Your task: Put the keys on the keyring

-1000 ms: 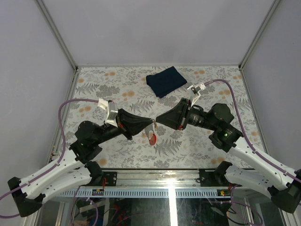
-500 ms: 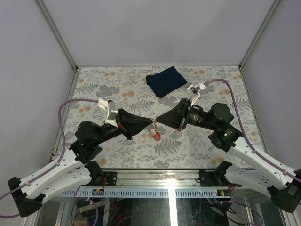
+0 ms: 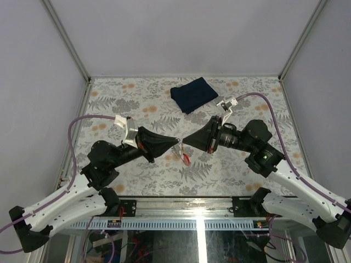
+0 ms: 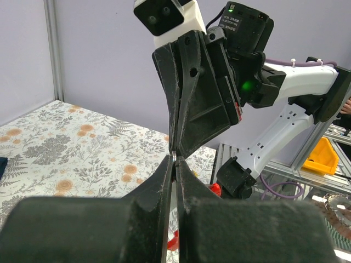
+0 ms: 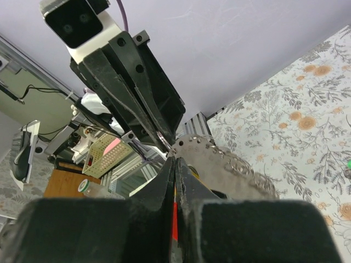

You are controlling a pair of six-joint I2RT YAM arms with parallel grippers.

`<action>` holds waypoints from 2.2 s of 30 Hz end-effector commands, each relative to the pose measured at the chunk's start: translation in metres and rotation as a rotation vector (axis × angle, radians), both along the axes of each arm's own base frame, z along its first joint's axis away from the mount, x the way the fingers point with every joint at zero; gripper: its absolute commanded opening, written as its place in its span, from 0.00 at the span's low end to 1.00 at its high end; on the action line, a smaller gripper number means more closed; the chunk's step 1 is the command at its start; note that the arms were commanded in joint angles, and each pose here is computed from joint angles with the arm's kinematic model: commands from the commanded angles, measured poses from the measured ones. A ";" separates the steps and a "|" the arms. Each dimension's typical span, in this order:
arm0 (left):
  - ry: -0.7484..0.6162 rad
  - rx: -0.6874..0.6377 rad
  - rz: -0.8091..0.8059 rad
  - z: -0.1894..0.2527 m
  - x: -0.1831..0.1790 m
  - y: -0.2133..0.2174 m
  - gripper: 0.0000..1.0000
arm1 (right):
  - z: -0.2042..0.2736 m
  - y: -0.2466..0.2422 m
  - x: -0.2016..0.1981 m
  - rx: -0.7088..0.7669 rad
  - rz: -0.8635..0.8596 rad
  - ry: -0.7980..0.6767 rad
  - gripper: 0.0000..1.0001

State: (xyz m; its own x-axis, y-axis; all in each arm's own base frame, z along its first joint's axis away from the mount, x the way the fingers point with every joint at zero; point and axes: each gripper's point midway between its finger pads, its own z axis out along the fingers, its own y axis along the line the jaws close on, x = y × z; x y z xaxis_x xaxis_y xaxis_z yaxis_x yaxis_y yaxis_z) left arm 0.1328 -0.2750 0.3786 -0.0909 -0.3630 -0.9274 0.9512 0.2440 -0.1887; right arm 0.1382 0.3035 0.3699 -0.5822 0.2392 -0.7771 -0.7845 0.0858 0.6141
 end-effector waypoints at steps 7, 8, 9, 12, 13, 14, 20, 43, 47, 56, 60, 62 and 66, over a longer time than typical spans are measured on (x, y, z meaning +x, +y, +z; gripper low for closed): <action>-0.096 -0.068 -0.022 0.037 -0.010 0.005 0.00 | 0.015 -0.006 0.000 -0.019 -0.017 -0.062 0.00; -0.098 -0.067 -0.027 0.037 -0.011 0.004 0.00 | 0.016 -0.005 -0.001 -0.017 -0.008 -0.062 0.00; -0.098 -0.065 -0.033 0.037 -0.011 0.003 0.00 | 0.017 -0.004 -0.002 -0.014 0.000 -0.060 0.00; -0.100 -0.060 -0.045 0.037 -0.012 0.001 0.00 | 0.017 0.000 -0.001 -0.008 0.013 -0.055 0.00; -0.101 -0.058 -0.049 0.036 -0.013 0.000 0.00 | 0.018 0.000 -0.002 -0.006 0.019 -0.055 0.00; -0.100 -0.056 -0.051 0.036 -0.013 0.000 0.00 | 0.018 0.001 -0.002 -0.006 0.027 -0.056 0.00; -0.104 -0.052 -0.054 0.037 -0.013 -0.001 0.00 | 0.020 0.001 -0.003 -0.007 0.030 -0.088 0.14; -0.132 -0.044 -0.132 0.041 -0.025 -0.006 0.00 | 0.035 -0.023 -0.018 0.104 -0.045 -0.703 0.43; -0.134 -0.044 -0.138 0.041 -0.026 -0.007 0.00 | 0.032 -0.017 -0.023 0.103 0.023 -0.689 0.43; -0.132 -0.044 -0.140 0.041 -0.026 -0.007 0.00 | 0.026 -0.010 -0.027 0.099 0.086 -0.640 0.37; -0.130 -0.041 -0.146 0.040 -0.027 -0.007 0.00 | 0.027 -0.010 -0.026 0.106 0.080 -0.633 0.36; -0.129 -0.040 -0.147 0.040 -0.027 -0.008 0.00 | 0.027 -0.009 -0.025 0.110 0.080 -0.629 0.35; -0.127 -0.038 -0.146 0.038 -0.026 -0.009 0.00 | 0.027 -0.006 -0.024 0.114 0.091 -0.618 0.31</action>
State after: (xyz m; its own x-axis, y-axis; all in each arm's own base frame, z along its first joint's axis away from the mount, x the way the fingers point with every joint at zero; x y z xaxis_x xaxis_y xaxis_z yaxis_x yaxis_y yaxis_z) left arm 0.1159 -0.2888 0.3840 -0.0909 -0.3112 -0.9460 0.9831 0.1234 -0.1350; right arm 0.1181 0.2986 0.3713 -0.1004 0.2491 -0.9633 -0.9949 -0.0116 0.1007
